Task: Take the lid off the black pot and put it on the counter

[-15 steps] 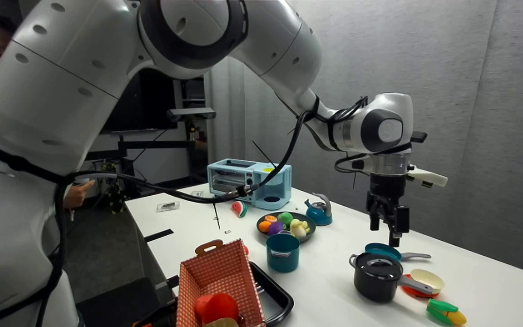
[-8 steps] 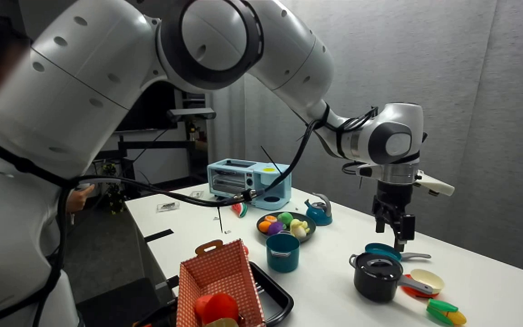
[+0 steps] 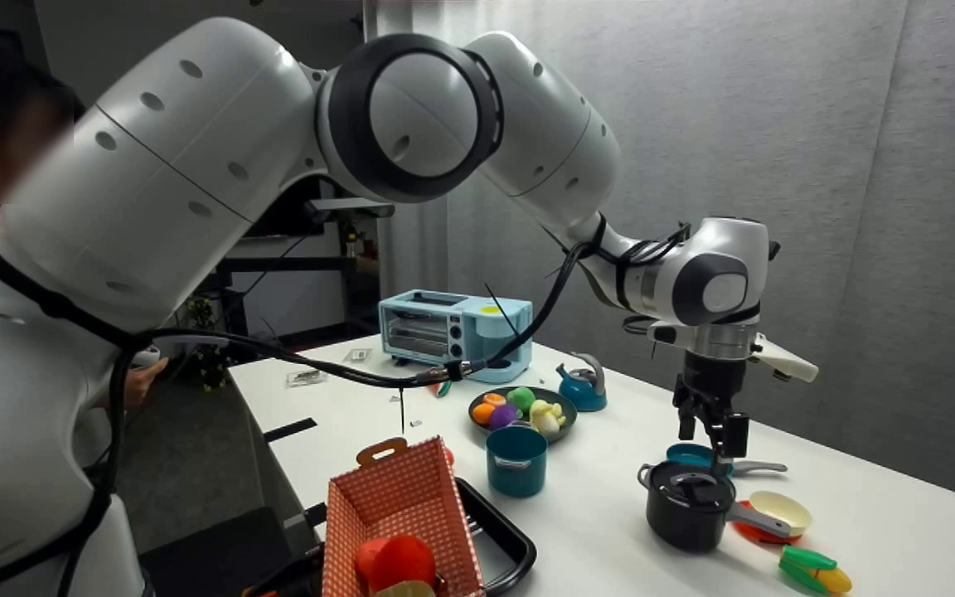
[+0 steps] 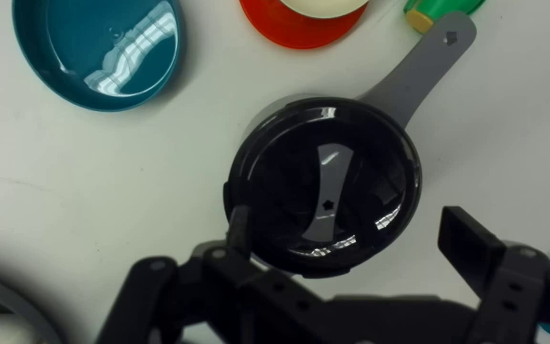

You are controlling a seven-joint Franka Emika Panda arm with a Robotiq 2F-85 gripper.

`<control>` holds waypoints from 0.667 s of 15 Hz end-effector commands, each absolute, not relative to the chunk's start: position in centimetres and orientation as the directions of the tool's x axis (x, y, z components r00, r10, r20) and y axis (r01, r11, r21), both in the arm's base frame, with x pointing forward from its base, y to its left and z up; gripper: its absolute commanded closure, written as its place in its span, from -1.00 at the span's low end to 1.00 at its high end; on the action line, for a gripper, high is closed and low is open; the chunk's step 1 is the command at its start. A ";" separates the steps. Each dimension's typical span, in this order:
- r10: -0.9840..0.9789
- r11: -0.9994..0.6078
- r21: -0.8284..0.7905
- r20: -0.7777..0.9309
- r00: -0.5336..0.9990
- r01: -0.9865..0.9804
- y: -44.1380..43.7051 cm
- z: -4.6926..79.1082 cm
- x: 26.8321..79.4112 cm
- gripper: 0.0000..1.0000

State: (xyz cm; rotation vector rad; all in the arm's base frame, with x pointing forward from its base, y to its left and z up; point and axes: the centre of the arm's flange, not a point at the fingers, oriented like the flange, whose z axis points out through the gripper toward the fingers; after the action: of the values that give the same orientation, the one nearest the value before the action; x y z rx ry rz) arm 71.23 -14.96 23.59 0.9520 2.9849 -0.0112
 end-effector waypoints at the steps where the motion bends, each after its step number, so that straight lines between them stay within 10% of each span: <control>1: 0.576 0.817 0.042 0.007 -0.817 0.576 -16.0 22.5 72.9 -1.00; 10: 0.608 0.793 0.036 0.033 -0.793 0.609 -18.4 20.2 72.0 -1.00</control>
State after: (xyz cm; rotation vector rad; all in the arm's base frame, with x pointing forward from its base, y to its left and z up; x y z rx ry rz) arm 71.14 -17.45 20.60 1.0132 2.9901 -0.0056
